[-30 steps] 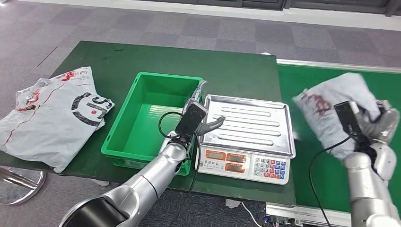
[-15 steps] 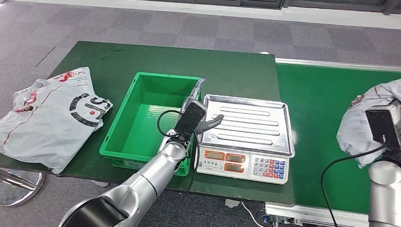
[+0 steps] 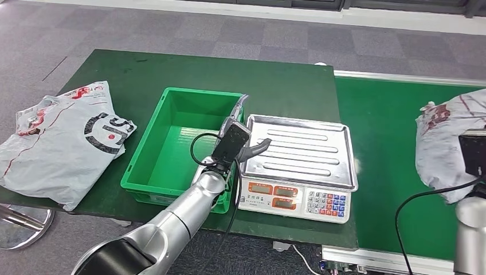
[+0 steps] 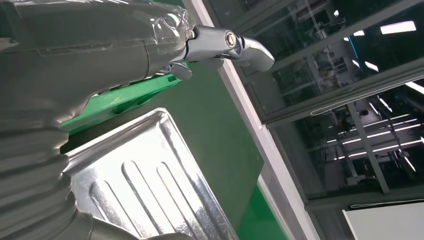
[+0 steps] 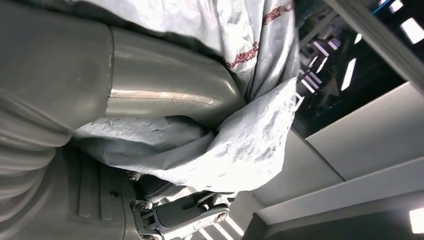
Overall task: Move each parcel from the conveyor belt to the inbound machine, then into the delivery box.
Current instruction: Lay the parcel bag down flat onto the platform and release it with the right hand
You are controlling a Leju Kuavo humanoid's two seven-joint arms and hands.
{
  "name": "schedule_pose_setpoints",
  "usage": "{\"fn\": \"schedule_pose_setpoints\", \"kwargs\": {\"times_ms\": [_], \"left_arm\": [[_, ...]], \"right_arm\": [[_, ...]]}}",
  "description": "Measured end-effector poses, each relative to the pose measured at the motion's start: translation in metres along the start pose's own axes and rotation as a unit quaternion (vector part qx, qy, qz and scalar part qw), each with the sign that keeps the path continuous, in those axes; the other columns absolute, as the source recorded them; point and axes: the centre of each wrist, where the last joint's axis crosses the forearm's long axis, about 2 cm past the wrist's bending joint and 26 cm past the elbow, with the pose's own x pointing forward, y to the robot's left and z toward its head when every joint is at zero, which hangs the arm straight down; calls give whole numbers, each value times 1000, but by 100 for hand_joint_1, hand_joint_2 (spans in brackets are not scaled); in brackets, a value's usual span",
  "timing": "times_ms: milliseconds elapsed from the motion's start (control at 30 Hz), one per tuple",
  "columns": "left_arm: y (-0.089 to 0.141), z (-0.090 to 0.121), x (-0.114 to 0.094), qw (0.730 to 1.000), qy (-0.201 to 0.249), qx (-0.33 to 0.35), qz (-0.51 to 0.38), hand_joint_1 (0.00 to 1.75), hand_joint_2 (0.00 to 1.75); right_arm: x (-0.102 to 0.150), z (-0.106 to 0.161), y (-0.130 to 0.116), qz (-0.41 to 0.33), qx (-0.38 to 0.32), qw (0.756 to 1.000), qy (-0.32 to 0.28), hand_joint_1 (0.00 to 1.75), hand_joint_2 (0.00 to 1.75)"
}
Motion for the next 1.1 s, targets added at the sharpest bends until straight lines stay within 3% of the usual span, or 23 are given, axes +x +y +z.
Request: {"fn": "schedule_pose_setpoints", "kwargs": {"times_ms": [100, 200, 300, 467, 633, 867, 1000, 1100], "left_arm": [[0, 0, 0, 1000, -2, 0, 0, 0, 175], [0, -1, 0, 1000, -4, 0, 0, 0, 175], [1, -4, 2, 1000, -5, -4, 4, 0, 175], [3, -10, 6, 1000, -5, -10, 10, 0, 175], [3, -12, 7, 1000, 8, 0, 25, 0, 175], [1, -12, 7, 999, 12, 6, 34, 0, 175], [1, -11, 7, 999, 12, 1, 35, 0, 175], [1, -11, 7, 999, 11, -2, 36, 0, 175]], "right_arm": [[2, -1, 2, -28, 40, 999, 3, 175, 175], [11, 1, 20, -63, 128, 990, 4, 175, 175], [27, 12, 53, -92, 240, 966, -12, 175, 175], [78, 59, 119, -117, 399, 908, -58, 175, 175], [124, 86, 158, -143, 482, 860, -90, 175, 175], [160, 117, 182, -146, 549, 815, -114, 175, 175], [163, 127, 187, -144, 571, 799, -122, 35, 175], [164, 133, 189, -138, 584, 789, -129, 13, 175]]}}
